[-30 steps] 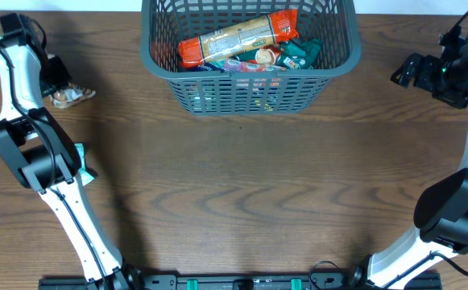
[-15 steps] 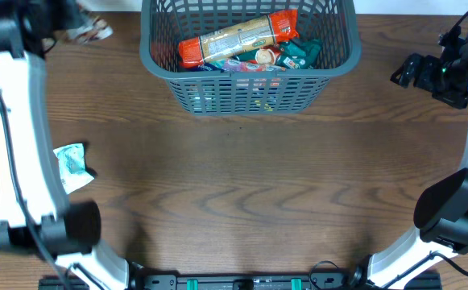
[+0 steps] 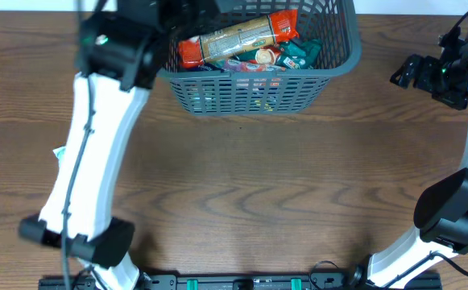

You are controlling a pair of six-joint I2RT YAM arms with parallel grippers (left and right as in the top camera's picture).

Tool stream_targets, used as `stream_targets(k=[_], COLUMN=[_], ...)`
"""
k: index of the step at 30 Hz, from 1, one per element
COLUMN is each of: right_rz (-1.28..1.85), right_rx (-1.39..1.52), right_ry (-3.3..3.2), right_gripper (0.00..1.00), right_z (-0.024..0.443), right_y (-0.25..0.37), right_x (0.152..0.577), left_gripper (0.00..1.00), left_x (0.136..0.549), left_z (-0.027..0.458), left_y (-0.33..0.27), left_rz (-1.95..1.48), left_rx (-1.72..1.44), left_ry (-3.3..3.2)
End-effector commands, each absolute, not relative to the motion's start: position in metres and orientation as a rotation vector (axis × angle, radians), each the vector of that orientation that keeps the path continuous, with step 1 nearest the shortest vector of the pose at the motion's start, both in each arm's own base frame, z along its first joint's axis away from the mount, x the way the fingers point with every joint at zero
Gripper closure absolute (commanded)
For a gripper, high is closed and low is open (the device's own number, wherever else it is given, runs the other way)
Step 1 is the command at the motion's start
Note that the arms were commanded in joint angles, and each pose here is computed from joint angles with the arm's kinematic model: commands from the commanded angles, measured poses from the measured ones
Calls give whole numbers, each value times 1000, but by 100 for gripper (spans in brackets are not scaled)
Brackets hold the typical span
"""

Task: Pack container
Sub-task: 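Carry the wrapper over the basket and open the left gripper, then reach the left gripper to the mint-green packet and grasp it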

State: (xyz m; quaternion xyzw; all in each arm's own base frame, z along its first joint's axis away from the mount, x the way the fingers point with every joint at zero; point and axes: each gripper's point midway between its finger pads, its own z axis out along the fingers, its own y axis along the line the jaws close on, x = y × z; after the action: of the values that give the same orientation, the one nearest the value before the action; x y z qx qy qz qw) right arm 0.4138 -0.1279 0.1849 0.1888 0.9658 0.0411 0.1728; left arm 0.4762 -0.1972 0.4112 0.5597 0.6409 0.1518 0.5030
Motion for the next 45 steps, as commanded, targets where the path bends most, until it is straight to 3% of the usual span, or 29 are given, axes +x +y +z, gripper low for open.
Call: stream_targets(k=[1,9,11,13,16,22,29,34,45], right_rz=[120,118,119,120,120,117,116,115,114], right_rx=[498,477,475,476,475,464,455,448,440], right_ry=[2750,2761,2765,2768,2767,2769,2770,2771,2772], right_gripper=[1,1,1,1,1,1,1,1,1], right_z=[185,185,185,184,184,184,184,184,184], right_y=[-123,-123,-123,-122,-122,-122,-122,-122,-122], right_x=[413,412,411,410,410,410,410,410,410], left_gripper=[94,93,83,45,2,2,2,2,2], left_x=[505,539,541,542,541,541,508,472,329], left_z=[368,247,230,224,226,255,372,444,399], left_y=[-208,-222,-223,-223,-223,-214,-193,-117,68], left_rz=[388,291,277,272,274,296,347,406,392], left_rx=[1488,1630,1653,1660,1657,1504,1278,710,-316], left_ry=[1520,1707,1733,1742,1738,1798,1690,1868,2391])
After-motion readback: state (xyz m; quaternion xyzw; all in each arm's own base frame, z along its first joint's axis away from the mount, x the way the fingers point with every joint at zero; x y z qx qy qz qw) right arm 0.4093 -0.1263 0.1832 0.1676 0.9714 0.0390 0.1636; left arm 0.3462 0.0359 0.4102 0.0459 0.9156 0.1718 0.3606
